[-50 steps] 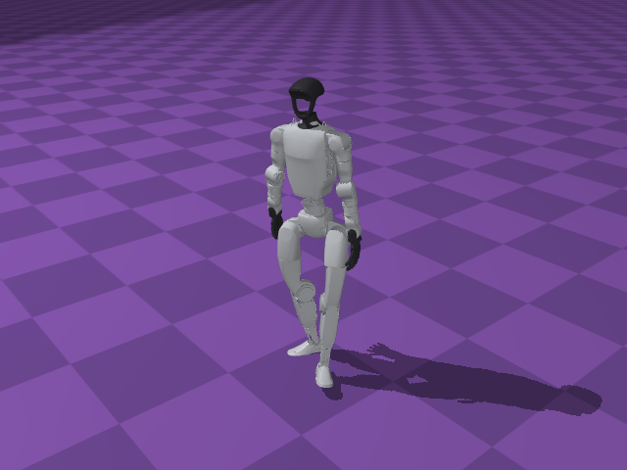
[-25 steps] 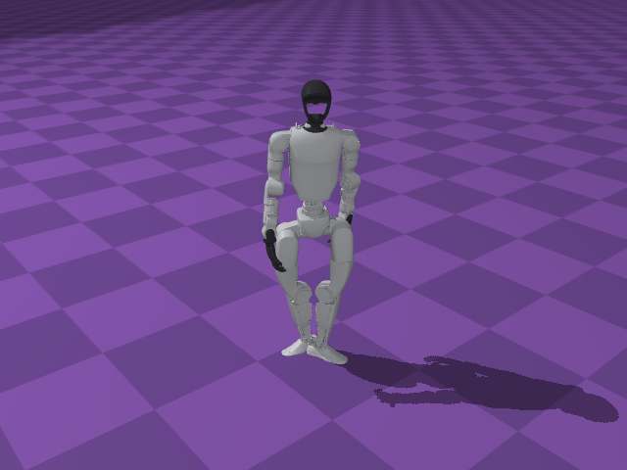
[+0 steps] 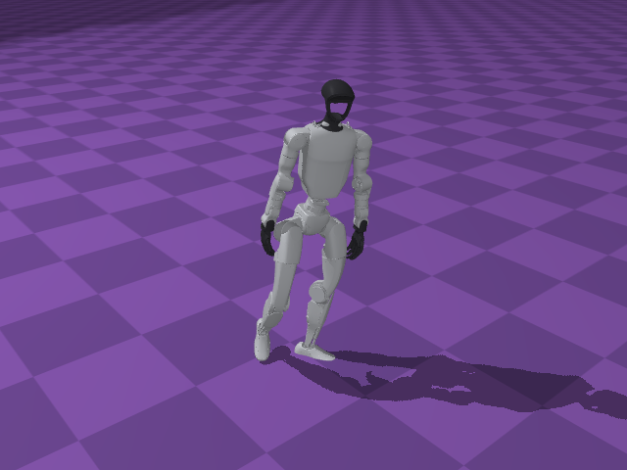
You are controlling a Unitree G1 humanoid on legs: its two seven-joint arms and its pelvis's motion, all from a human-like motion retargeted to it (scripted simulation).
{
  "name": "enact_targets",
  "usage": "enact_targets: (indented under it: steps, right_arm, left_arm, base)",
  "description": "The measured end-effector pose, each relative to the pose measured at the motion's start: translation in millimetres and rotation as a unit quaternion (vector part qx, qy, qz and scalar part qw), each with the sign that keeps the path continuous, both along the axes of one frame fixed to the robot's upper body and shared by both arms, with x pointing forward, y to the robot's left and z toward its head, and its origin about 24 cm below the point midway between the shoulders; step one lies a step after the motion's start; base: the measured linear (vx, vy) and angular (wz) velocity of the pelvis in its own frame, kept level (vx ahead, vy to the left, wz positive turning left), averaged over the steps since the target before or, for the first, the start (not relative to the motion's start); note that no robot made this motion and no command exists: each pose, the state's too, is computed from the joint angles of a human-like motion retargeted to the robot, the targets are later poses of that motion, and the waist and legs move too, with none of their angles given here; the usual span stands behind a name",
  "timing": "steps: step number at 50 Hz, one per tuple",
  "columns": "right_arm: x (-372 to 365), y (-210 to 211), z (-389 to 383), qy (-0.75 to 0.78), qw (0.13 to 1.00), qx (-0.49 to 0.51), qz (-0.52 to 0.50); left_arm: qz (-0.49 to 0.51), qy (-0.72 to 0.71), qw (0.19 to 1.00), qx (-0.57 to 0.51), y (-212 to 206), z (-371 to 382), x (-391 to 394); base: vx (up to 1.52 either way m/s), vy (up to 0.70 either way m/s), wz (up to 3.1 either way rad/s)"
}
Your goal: In place motions
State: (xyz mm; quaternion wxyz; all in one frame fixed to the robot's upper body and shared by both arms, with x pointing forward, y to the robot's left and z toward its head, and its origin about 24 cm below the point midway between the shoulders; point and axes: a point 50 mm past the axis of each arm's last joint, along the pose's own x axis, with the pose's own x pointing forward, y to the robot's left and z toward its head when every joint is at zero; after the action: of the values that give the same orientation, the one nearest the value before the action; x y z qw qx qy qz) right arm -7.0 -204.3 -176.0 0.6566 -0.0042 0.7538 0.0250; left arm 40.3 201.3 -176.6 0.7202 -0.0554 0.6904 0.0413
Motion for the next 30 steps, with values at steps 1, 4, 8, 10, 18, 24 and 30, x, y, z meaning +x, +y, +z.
enact_targets:
  steps: [1, 4, 8, 10, 18, 24, 30]
  right_arm:
    - [-4.8, 1.8, 0.1, 0.006, 1.0, 0.005, -0.009]
    - [-21.1, 5.5, 1.0, 0.028, 0.999, 0.011, -0.02]
    - [-37.7, 5.5, 3.0, 0.057, 0.998, 0.01, -0.001]
    - [-40.2, 4.5, 3.4, 0.063, 0.998, 0.011, 0.017]
    - [-12.6, 7.4, -1.1, 0.015, 0.999, 0.025, 0.027]
    - [30.9, 4.8, -2.0, -0.067, 0.996, 0.018, 0.048]
    - [68.9, 16.3, 0.3, -0.137, 0.989, 0.038, 0.029]
  left_arm:
    - [-0.011, -0.005, 1.0, 0.004, 3.2, 1.0, 5.9]
    - [-0.037, -0.022, 0.999, 0.005, 6.9, 3.1, 19.6]
    - [-0.049, -0.045, 0.998, -0.012, -1.7, 2.8, 28.0]
    - [-0.046, -0.044, 0.998, -0.021, -7.2, 1.7, 25.3]
    - [-0.044, 0.044, 0.998, -0.004, -17.9, -2.9, -20.3]
    - [-0.027, 0.117, 0.992, -0.035, -26.5, -1.0, -71.2]
    - [-0.004, 0.135, 0.991, -0.022, -32.6, 0.3, -89.1]
  base:
    - [-0.09, -0.39, 1.63]
    - [-0.03, -0.42, 1.5]
    - [-0.01, -0.27, 1.63]
    - [0.05, -0.11, 1.39]
    - [0.02, -0.02, 0.68]
    - [0.12, 0.07, 0.77]
    - [0.01, 0.05, 0.31]
